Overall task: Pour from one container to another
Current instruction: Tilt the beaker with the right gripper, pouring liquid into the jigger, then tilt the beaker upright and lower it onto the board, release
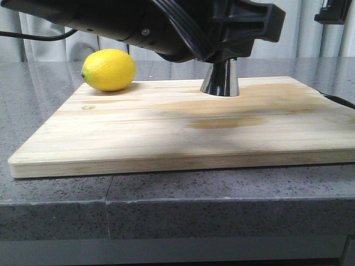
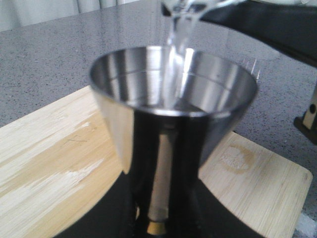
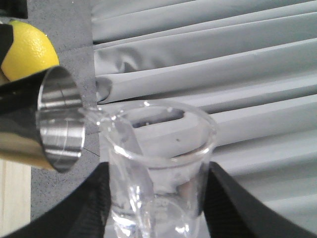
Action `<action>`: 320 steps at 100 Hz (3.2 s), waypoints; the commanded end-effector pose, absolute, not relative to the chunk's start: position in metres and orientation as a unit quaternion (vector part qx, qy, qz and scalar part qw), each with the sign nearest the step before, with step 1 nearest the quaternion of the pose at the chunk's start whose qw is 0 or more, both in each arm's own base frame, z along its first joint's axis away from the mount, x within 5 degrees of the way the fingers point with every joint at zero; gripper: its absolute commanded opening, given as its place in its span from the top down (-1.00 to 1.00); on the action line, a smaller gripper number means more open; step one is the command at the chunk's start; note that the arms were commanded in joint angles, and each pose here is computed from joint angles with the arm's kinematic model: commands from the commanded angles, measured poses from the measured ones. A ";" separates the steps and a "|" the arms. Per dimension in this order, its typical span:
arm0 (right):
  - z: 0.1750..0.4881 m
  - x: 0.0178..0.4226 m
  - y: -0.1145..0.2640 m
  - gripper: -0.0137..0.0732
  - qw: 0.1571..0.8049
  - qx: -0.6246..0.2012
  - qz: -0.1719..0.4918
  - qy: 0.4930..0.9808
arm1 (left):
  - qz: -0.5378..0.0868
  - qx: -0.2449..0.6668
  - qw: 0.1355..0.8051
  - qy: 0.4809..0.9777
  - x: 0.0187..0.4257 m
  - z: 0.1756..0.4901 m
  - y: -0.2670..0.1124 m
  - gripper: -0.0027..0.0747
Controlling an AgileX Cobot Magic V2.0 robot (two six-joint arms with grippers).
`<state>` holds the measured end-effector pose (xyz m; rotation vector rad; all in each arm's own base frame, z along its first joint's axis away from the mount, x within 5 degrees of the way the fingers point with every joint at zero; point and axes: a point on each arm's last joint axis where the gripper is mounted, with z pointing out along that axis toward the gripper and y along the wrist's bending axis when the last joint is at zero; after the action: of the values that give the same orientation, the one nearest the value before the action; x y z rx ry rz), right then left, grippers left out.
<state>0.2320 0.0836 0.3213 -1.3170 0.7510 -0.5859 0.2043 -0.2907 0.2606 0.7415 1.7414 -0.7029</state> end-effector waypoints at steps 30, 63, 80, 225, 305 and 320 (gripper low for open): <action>0.346 0.226 0.084 0.14 0.721 -0.563 -0.290 0.281 | -0.323 0.287 0.582 0.689 0.203 0.290 -0.290 0.98; 0.346 0.226 0.084 0.14 0.721 -0.563 -0.290 0.281 | -0.323 0.287 0.582 0.689 0.203 0.290 -0.290 0.98; 0.345 0.227 0.083 0.14 0.720 -0.561 -0.281 0.297 | -0.323 0.287 0.582 0.689 0.203 0.290 -0.290 0.98; 0.232 0.322 0.064 0.14 0.724 -0.139 0.068 0.672 | -0.332 0.274 0.608 0.667 0.204 0.297 -0.290 0.98; 0.203 0.331 0.066 0.01 0.709 -0.136 0.081 0.687 | -0.333 0.273 0.610 0.665 0.204 0.298 -0.290 0.98; 0.203 0.331 0.066 -0.38 0.709 -0.136 0.081 0.687 | -0.333 0.273 0.610 0.665 0.204 0.298 -0.290 0.98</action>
<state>0.3290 0.0662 0.1798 -0.3160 1.6469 0.1756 0.2059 -0.2911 0.2663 0.7078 1.6832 -0.7153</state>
